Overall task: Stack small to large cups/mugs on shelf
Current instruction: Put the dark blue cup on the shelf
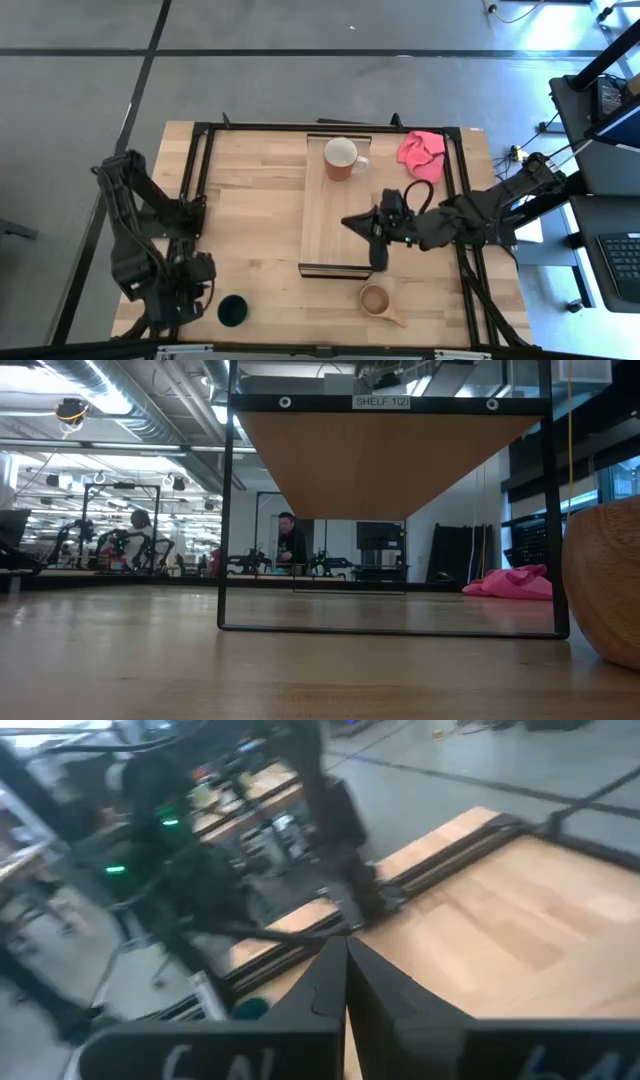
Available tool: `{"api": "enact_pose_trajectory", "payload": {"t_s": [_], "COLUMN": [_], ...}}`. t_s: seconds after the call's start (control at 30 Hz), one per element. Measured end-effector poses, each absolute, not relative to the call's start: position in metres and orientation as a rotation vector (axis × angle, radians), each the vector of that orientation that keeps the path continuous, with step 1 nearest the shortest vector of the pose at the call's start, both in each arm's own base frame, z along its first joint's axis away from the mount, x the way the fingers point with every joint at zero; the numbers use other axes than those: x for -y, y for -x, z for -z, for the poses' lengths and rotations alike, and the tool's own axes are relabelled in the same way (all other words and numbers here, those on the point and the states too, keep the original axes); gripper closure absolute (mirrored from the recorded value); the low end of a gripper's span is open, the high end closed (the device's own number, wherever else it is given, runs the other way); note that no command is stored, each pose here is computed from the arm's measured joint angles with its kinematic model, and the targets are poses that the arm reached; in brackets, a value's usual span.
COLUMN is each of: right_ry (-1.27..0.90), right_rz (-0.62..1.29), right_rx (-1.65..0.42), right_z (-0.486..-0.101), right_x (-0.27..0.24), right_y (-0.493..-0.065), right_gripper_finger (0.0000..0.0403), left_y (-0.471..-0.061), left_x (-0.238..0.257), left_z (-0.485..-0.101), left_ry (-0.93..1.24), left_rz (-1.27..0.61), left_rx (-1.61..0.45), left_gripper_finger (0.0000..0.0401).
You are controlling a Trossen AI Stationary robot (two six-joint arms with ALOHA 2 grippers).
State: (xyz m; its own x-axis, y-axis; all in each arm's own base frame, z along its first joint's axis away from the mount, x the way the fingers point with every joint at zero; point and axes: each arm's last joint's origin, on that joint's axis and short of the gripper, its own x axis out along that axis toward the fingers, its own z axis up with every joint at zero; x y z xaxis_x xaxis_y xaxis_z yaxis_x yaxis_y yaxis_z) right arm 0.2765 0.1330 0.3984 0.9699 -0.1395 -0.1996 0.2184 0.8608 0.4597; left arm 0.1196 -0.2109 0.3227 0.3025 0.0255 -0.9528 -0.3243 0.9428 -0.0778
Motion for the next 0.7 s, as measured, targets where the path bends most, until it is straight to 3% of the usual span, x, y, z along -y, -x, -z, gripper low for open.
{"api": "enact_pose_trajectory", "payload": {"t_s": [0.3, 0.53, 0.7], "right_ry": [-0.719, -0.649, -0.623], "right_rz": [-0.106, -0.262, -0.308], "right_rx": [-0.465, -0.451, -0.476], "right_z": [-0.390, -0.395, -0.394], "right_x": [-0.151, -0.171, -0.184], "right_y": [-0.256, -0.245, -0.236], "right_gripper_finger": [0.0395, 0.0395, 0.0395], "left_y": [-0.129, -0.151, -0.159], "left_x": [0.223, 0.234, 0.239], "left_z": [-0.310, -0.311, -0.297], "left_ry": [0.261, 0.428, 0.375], "left_rz": [-0.264, -0.192, -0.249], "left_rx": [-1.243, -1.131, -1.167], "left_gripper_finger": [0.0304, 0.0306, 0.0305]}}
